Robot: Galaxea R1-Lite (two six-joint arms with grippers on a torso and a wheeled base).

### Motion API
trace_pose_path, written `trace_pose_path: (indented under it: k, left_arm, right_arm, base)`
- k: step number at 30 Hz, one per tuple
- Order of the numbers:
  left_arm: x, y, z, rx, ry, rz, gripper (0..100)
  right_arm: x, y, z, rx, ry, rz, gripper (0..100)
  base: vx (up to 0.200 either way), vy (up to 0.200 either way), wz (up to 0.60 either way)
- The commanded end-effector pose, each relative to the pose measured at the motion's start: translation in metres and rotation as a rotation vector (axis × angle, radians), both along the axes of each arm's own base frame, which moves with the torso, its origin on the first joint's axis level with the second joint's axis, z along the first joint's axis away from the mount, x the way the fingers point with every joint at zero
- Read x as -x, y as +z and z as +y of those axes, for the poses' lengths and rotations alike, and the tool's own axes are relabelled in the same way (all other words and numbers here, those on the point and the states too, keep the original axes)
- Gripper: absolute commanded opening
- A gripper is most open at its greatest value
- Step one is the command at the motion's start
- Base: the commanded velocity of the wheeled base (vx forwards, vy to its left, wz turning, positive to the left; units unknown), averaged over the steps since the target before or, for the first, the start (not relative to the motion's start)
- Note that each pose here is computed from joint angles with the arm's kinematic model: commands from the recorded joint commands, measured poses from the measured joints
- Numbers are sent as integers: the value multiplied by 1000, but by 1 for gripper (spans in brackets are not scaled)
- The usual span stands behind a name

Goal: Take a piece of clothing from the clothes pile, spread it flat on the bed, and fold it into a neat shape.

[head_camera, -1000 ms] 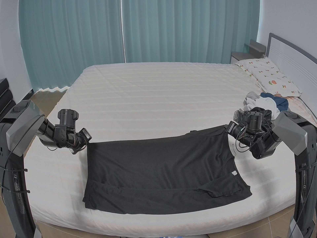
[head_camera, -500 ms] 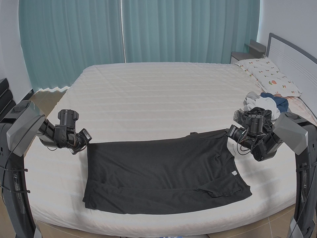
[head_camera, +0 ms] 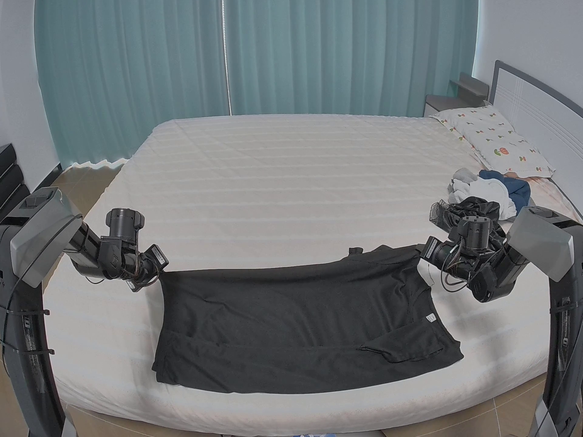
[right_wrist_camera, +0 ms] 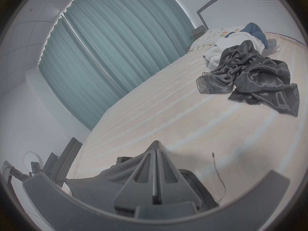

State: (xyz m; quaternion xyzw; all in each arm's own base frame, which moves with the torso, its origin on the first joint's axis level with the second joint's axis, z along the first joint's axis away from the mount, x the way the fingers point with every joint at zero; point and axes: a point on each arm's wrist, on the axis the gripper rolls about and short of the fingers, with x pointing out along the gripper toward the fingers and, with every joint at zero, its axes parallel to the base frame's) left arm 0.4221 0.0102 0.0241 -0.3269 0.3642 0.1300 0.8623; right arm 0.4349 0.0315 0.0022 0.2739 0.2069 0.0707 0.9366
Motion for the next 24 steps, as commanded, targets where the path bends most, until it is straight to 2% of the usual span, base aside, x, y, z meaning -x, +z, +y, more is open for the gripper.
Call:
trace_pose_path:
  k: [1,5,12,24]
  left_arm:
    - [8,-6,0,-21,-21,-5,0]
    - [18,-13,0,-53,-53,-18,0]
    - [30,-11,-1,-61,-60,-26,0]
    - [57,-18,-2,-116,-127,48,0]
  right_arm:
    - [10,3,-3,-4,17,17,0]
    - [19,5,-4,-13,37,36,0]
    - [31,2,-8,-10,46,72,0]
    - [58,-10,-14,-10,109,162,0]
  base:
    - [0,0,0]
    - [0,0,0]
    - [0,0,0]
    - [0,0,0]
